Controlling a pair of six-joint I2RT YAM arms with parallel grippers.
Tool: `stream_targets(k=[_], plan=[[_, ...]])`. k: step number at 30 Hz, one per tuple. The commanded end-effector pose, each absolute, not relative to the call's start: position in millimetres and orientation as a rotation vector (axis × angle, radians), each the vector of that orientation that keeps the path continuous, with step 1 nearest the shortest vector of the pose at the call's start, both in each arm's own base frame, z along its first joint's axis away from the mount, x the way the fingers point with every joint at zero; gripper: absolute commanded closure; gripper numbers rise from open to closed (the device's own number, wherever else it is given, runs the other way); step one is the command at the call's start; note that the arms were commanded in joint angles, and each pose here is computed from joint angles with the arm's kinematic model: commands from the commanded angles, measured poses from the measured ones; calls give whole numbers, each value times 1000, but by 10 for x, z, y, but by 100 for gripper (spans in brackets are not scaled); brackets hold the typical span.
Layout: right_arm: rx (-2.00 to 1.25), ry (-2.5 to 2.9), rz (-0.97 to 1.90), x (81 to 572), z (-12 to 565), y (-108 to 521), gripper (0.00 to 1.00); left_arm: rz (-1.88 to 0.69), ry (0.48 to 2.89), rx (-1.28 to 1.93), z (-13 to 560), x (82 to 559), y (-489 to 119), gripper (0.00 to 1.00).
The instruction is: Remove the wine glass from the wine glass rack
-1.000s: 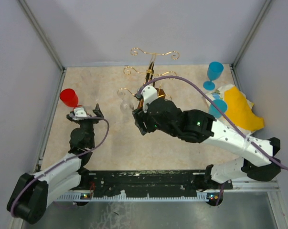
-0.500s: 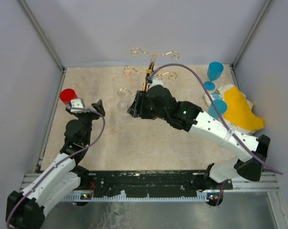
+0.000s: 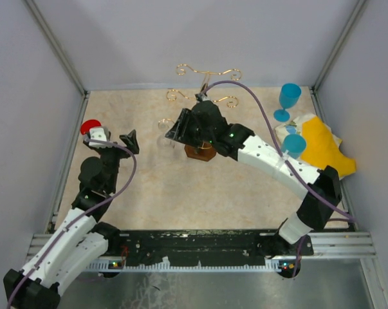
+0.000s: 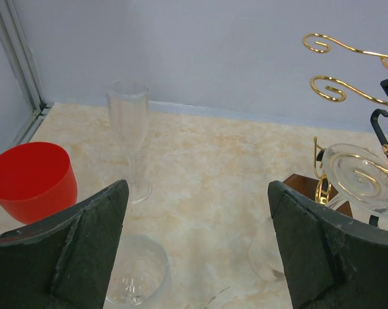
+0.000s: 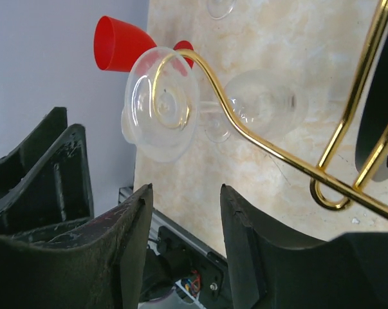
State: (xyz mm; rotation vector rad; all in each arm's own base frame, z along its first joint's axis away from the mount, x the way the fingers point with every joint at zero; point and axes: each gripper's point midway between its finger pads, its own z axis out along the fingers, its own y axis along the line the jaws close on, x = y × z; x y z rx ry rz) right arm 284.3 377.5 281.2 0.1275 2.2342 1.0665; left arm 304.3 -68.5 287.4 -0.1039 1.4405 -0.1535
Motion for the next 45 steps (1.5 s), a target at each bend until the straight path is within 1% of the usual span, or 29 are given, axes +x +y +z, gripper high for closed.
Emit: stream_targets(k=[1,9,14,17,20,24,36,38,41,45], plan=[[132,2127,1190,2966,3218,3945,54,-185,1418,-107,3027,2978,-701,6],[154,2100,1190,3083,3240,4012,58,-179,1413,-104,3030,2939,-677,6],[154,2096,1173,3142,3269,4026,59,-182,1411,-99,3031,2946,-688,5],[155,2087,1179,3178,3315,4055,66,-186,1410,-98,3038,2953,-698,5],[146,2128,1145,3255,3171,4138,66,-177,1406,-89,3055,2953,-693,5],[135,2144,1144,3278,3114,4172,65,-165,1401,-88,3061,2938,-670,5],[163,2124,1140,3257,3104,4040,65,-176,1413,-88,2989,2931,-684,5],[163,2111,1147,3273,3135,4052,65,-176,1419,-84,2982,2933,-690,5],[165,2088,1158,3284,3206,4046,70,-164,1416,-81,2999,2919,-670,5],[165,2080,1159,3301,3230,4032,70,-155,1417,-80,2991,2905,-652,5]])
